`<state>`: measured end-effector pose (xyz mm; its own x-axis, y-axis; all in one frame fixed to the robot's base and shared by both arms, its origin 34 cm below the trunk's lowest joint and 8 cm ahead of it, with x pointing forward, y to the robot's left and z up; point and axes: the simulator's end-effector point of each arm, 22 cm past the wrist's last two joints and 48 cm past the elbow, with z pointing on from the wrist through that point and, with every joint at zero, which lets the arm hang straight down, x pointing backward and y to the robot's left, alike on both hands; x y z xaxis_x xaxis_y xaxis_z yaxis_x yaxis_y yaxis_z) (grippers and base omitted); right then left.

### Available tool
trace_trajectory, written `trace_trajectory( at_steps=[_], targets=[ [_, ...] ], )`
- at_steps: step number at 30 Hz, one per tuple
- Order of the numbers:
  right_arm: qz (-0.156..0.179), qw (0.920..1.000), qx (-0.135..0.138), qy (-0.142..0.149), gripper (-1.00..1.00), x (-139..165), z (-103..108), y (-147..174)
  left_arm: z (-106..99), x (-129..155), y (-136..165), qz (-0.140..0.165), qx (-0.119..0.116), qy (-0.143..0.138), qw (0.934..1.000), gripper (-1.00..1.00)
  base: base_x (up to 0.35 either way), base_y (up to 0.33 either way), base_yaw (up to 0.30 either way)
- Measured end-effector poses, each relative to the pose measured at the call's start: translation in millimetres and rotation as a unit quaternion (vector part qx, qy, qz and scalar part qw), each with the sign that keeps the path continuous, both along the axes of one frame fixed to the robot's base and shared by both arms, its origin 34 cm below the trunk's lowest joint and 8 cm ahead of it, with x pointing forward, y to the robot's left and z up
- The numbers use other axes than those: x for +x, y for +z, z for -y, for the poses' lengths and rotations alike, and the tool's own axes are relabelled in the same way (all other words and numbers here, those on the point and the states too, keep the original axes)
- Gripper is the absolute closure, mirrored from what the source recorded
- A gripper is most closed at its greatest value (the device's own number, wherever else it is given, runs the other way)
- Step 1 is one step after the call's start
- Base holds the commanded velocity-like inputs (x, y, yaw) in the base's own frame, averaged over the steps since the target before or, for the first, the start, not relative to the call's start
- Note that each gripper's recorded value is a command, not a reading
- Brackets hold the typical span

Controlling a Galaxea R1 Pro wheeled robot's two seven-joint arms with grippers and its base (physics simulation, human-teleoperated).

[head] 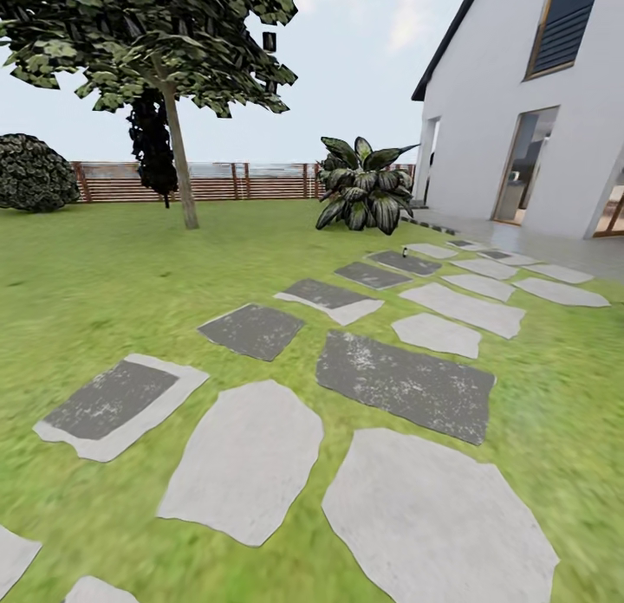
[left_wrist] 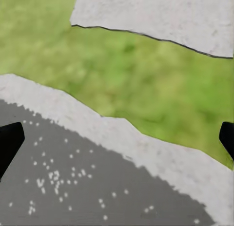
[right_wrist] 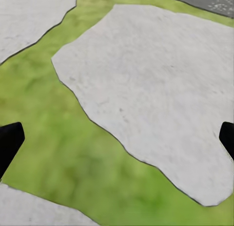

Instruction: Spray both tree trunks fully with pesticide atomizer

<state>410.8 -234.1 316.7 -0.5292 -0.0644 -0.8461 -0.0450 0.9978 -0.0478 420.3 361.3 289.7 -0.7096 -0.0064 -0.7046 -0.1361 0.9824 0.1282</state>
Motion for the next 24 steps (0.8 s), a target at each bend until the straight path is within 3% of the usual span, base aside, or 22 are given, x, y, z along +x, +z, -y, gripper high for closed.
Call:
trace_trajectory(
  at_steps=[24],
  targets=[
    [0.000, 1.0000, 0.000, 0.000, -1.00, 0.0, 0.0, 0.0, -0.2, 0.0, 0.0, 0.000, 0.000, 0.000, 1.0000, -1.00, 0.339, 0.000, 0.000]
  ],
)
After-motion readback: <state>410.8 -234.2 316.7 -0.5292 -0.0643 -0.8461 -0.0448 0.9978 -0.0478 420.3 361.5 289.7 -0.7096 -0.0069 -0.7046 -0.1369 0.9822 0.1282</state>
